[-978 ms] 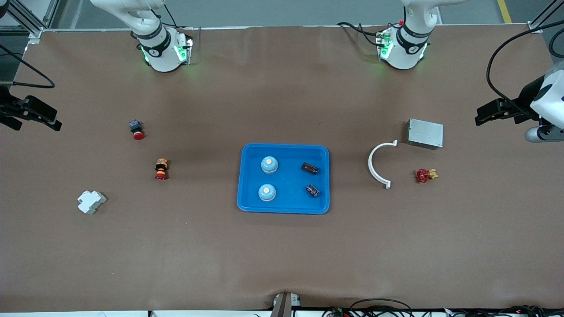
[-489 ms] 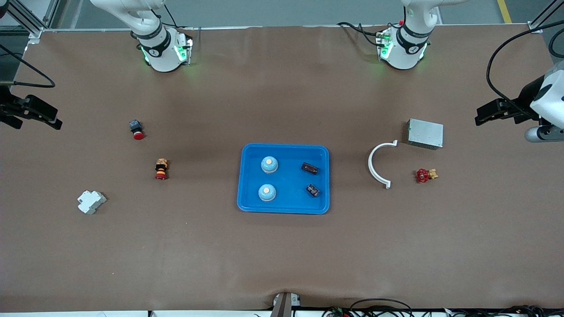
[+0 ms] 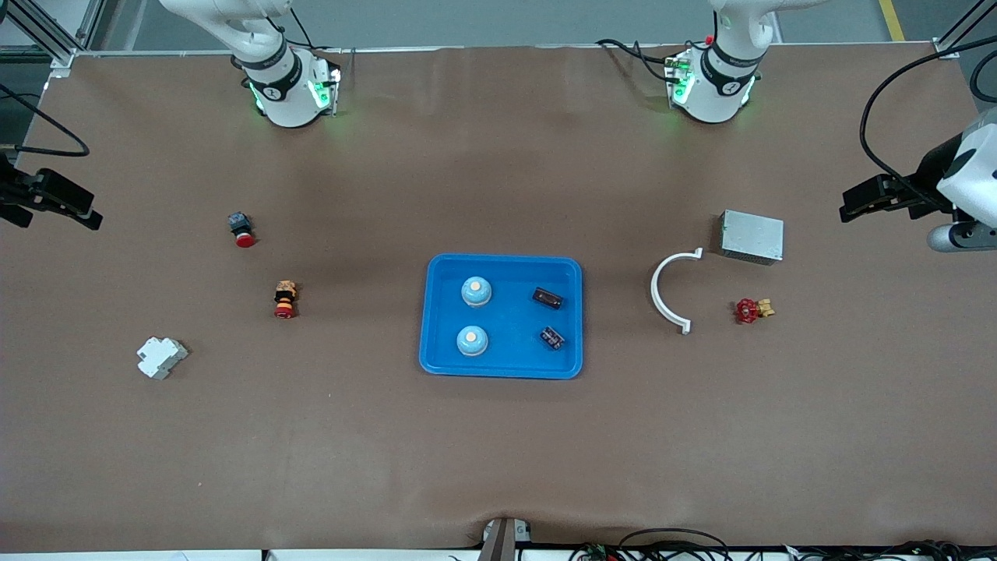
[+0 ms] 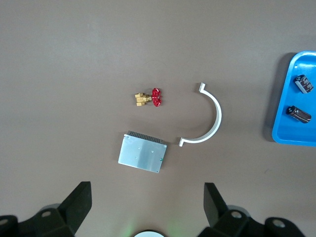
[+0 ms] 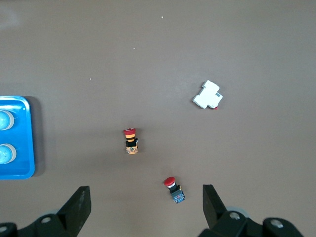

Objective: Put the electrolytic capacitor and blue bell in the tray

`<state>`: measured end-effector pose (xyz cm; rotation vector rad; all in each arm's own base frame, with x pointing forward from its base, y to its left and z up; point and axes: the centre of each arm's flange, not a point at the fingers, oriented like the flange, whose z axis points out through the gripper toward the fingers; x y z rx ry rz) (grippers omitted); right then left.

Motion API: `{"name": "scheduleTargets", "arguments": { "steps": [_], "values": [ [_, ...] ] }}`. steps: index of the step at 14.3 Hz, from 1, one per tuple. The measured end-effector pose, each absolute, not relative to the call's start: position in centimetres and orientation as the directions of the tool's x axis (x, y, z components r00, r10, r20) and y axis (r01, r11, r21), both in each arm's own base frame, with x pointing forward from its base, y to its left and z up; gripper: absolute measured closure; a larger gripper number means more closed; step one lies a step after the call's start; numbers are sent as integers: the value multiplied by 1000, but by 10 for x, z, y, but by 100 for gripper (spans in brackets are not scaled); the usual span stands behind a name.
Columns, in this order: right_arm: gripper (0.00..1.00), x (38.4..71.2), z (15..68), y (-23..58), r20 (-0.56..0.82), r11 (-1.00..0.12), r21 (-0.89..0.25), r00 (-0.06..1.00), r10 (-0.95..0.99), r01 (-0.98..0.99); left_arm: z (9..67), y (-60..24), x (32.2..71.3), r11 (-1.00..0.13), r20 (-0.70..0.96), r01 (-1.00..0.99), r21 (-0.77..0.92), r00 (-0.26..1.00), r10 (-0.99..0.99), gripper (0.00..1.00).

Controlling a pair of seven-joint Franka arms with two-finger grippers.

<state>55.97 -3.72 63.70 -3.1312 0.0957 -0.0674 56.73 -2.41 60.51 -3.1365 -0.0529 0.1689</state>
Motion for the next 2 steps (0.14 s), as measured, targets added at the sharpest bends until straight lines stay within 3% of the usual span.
{"name": "scheduleTargets", "arguments": {
  "steps": [2],
  "values": [
    [0, 560, 637, -38, 42, -998, -9, 997, -63, -62, 605, -24, 567, -999, -107, 34, -2, 994, 34, 0]
  ]
}}
